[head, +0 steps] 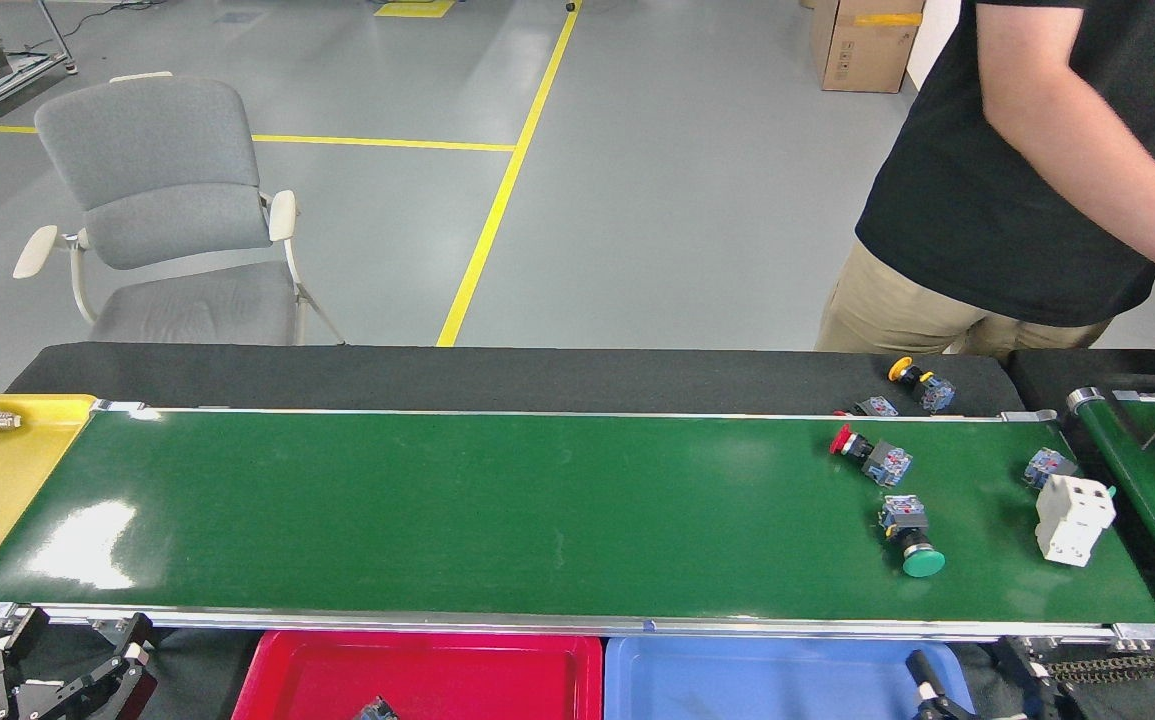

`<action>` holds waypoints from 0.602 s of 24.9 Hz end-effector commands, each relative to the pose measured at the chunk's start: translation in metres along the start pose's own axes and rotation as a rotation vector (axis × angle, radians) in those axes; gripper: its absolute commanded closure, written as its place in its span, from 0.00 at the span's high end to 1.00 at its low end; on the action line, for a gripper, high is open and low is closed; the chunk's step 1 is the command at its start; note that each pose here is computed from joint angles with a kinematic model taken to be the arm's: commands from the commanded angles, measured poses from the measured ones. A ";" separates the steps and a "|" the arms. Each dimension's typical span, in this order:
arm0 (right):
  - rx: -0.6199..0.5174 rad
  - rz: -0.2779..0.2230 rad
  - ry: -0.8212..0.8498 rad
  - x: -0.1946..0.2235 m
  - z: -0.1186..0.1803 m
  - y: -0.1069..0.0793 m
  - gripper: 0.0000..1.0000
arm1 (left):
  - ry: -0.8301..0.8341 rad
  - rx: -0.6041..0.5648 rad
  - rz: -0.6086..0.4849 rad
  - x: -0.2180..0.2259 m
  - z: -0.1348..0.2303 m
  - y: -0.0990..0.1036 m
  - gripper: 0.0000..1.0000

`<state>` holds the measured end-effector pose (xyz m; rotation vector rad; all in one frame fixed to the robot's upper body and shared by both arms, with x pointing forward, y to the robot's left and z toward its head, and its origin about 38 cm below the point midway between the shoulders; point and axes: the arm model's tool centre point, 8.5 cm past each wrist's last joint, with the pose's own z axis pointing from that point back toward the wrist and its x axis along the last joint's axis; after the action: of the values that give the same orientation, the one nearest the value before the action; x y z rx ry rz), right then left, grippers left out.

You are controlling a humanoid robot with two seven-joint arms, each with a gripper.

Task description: Pick switch part from conveyor to tray

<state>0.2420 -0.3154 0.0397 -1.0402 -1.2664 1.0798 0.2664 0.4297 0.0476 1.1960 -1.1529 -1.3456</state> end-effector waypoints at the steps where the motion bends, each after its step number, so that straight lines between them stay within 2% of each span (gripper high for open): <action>1: -0.039 0.014 0.084 -0.004 -0.006 -0.008 0.93 | 0.006 0.015 -0.013 -0.003 -0.001 0.006 1.00; 4: -0.035 0.058 0.078 0.006 -0.021 -0.010 0.93 | -0.001 0.020 -0.016 -0.002 -0.004 0.008 1.00; 6: -0.023 0.092 0.077 0.022 -0.042 -0.008 0.94 | -0.001 0.021 -0.016 -0.002 -0.005 0.009 1.00; 10: 0.014 0.069 0.047 0.053 -0.078 0.003 0.97 | 0.000 0.020 -0.016 -0.002 -0.005 0.008 1.00; 13: 0.038 0.091 0.043 0.068 -0.110 0.007 0.97 | 0.000 0.023 -0.016 -0.002 -0.006 0.009 1.00; 15: 0.080 0.097 0.022 0.083 -0.127 0.021 0.96 | 0.000 0.023 -0.016 -0.002 -0.006 0.009 1.00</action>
<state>0.3627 -0.2298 0.0288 -1.0419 -1.1732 1.1885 0.2696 0.4279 0.0484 1.1976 -1.1563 -1.3452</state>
